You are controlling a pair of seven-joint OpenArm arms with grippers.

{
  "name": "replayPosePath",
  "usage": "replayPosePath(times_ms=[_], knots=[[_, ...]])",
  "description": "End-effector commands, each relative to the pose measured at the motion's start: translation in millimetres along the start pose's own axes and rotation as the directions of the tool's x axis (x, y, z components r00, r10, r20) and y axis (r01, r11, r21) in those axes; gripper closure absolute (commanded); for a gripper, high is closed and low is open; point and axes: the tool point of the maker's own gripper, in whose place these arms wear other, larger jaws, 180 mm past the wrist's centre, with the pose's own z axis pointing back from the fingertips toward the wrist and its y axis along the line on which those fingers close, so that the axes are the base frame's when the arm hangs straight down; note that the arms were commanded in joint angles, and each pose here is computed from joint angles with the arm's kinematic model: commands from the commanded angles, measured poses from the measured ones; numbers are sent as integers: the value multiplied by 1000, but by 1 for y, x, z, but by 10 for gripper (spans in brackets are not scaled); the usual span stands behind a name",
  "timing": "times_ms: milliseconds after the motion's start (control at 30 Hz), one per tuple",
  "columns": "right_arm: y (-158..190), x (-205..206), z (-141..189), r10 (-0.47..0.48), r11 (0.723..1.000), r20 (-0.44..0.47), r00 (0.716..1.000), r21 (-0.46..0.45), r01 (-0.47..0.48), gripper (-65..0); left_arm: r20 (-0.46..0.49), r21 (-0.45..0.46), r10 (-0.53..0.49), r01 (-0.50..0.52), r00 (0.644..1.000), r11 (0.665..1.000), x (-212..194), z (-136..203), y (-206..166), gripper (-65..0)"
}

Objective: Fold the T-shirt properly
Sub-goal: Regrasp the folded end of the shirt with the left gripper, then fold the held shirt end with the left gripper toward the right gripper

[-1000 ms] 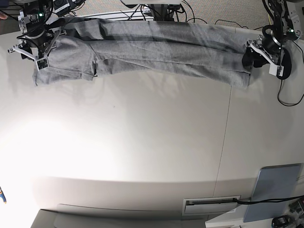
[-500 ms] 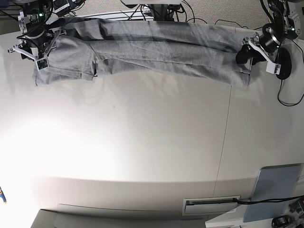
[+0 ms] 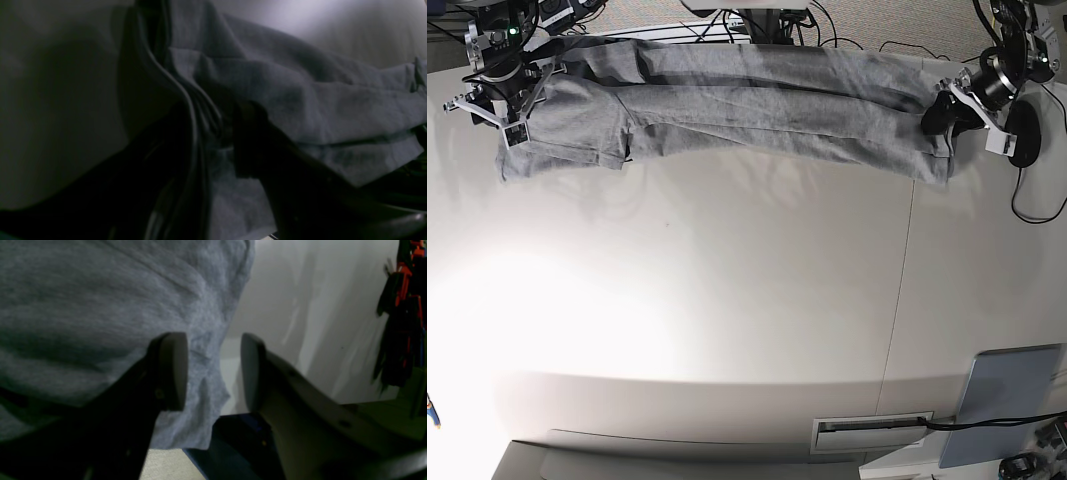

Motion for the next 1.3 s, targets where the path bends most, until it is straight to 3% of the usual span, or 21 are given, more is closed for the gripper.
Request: replayPosePath(times_ms=[0, 233, 433, 533, 667, 767, 867, 967, 1100, 1267], knots=[[-10, 7, 3, 9, 999, 26, 1000, -31, -8, -261, 31, 1, -13, 13, 999, 1000, 13, 4, 1, -204], [-10, 6, 3, 9, 999, 21, 1000, -32, -8, -261, -31, -4, -18, 18, 999, 1000, 1, 4, 1, -201], [-10, 3, 3, 10, 999, 7, 1000, -34, -10, -261, 42, 47, 28, -30, 999, 998, 15, 4, 10, 0], [-15, 1, 3, 30, 998, -9, 1000, -62, -31, -261, 45, 74, 37, -40, 998, 996, 18, 6, 16, 0], [-19, 1, 3, 44, 996, -9, 999, -80, -45, -261, 18, 126, -43, 41, 999, 991, 26, 8, 25, 0], [-19, 1, 3, 44, 996, -9, 999, -80, -44, -261, 45, 252, -83, 69, 996, 965, 44, 13, 44, 0], [-19, 1, 3, 44, 996, -8, 999, -80, -44, -261, 56, 394, -142, 109, 988, 913, 60, 24, 63, 0], [-19, 2, 3, 44, 996, -5, 999, -80, -44, -261, 41, 474, -196, 154, 980, 867, 71, 32, 68, 0], [-19, 2, 3, 43, 996, -5, 999, -80, -44, -261, 37, 509, -262, 208, 964, 835, 87, 41, 54, 0], [-18, 2, 3, 44, 996, -5, 999, -79, -44, -261, 33, 450, -389, 334, 921, 828, 97, 53, -4, 0]])
